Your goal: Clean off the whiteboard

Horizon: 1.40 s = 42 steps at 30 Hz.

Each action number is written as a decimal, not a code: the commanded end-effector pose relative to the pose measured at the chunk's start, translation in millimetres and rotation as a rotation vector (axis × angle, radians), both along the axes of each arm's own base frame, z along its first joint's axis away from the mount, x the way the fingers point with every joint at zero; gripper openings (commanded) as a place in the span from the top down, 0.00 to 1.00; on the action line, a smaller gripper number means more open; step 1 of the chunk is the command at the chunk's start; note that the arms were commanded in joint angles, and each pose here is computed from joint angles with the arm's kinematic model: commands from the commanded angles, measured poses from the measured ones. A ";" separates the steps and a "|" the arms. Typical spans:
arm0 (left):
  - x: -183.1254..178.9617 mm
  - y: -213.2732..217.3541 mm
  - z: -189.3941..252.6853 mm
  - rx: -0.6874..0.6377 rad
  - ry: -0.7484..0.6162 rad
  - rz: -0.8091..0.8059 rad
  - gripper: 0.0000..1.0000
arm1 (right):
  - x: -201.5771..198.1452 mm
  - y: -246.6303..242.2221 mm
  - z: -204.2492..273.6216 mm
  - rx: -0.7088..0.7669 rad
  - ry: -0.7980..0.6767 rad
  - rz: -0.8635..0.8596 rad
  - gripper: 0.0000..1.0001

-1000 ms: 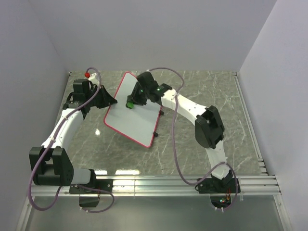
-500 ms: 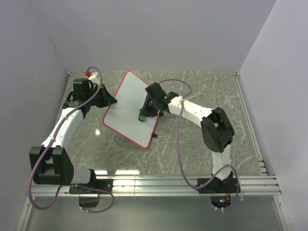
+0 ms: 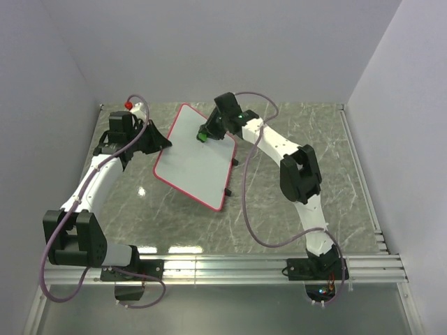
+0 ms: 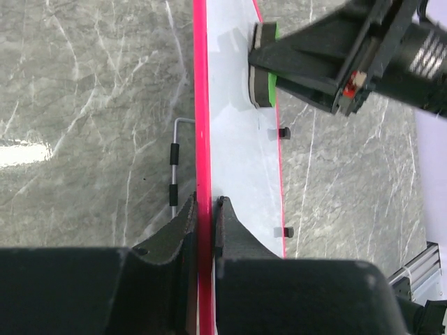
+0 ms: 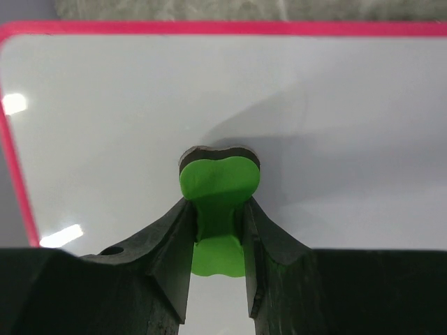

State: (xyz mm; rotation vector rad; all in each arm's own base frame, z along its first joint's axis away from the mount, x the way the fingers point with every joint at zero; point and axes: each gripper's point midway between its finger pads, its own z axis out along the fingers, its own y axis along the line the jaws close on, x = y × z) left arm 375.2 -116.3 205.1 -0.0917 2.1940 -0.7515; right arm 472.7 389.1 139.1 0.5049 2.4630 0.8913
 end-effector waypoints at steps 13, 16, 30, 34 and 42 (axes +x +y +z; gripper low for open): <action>-16.5 -28.1 -21.1 0.021 0.057 -0.121 1.00 | -156.8 -3.9 -118.7 -0.164 0.230 0.180 1.00; -17.9 -28.0 -20.6 0.019 0.054 -0.120 1.00 | -139.7 15.3 -99.1 -0.146 0.189 0.190 1.00; -26.7 -24.3 -24.6 0.051 0.050 -0.105 1.00 | -76.0 39.7 6.3 -0.037 0.012 0.122 1.00; -29.5 -21.9 -27.7 0.057 0.051 -0.092 0.93 | -85.0 -18.4 7.5 -0.075 -0.015 0.012 1.00; -33.0 -13.8 -27.5 0.091 0.034 -0.054 0.63 | -121.5 -161.3 -12.8 -0.233 -0.008 -0.170 1.00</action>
